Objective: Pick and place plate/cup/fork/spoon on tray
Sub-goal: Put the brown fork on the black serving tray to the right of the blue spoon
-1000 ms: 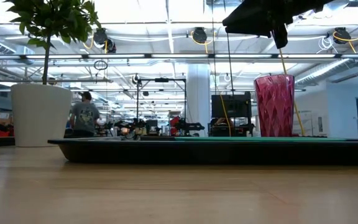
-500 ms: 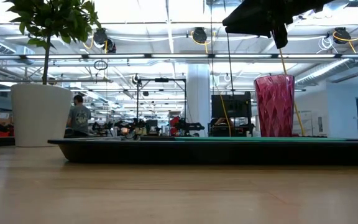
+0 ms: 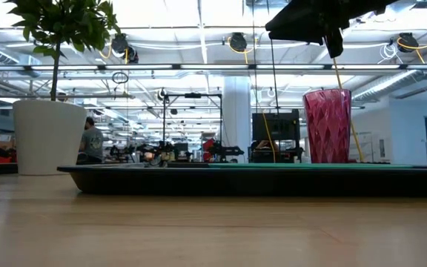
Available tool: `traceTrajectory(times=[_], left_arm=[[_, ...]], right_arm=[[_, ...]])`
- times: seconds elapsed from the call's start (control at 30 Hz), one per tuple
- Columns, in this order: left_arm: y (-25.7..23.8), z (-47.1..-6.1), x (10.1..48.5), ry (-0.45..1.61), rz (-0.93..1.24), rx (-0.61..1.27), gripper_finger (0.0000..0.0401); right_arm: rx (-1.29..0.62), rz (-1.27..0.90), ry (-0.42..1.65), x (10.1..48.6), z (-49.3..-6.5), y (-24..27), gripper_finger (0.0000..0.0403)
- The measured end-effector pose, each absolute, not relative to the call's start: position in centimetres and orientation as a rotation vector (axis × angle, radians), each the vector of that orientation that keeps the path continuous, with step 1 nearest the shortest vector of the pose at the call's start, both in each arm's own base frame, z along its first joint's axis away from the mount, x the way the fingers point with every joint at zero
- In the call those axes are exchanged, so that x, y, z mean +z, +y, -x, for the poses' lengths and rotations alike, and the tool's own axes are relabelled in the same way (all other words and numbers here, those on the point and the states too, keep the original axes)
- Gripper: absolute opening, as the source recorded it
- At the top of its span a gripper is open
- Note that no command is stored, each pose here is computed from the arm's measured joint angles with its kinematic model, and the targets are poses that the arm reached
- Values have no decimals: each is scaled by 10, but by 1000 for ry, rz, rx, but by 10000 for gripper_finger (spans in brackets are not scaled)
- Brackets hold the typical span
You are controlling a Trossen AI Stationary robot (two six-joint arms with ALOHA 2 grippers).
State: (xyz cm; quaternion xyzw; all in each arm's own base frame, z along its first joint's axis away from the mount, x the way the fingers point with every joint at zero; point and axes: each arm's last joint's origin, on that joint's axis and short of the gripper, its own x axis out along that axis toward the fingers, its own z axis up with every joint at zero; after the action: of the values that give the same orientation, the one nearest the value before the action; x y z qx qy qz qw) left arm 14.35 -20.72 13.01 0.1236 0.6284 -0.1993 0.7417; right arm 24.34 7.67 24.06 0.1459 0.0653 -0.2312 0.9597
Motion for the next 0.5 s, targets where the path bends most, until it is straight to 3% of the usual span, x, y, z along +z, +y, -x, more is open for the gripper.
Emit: traceTrajectory(times=[0.2,0.5], left_arm=[[-207,-145,131,1380,-294,-448,19],[-206,-148,133,1391,-320,-493,16]], right_arm=[[-469,-292,133,241,-243,77,77],[-469,-291,133,241,-243,77,77]])
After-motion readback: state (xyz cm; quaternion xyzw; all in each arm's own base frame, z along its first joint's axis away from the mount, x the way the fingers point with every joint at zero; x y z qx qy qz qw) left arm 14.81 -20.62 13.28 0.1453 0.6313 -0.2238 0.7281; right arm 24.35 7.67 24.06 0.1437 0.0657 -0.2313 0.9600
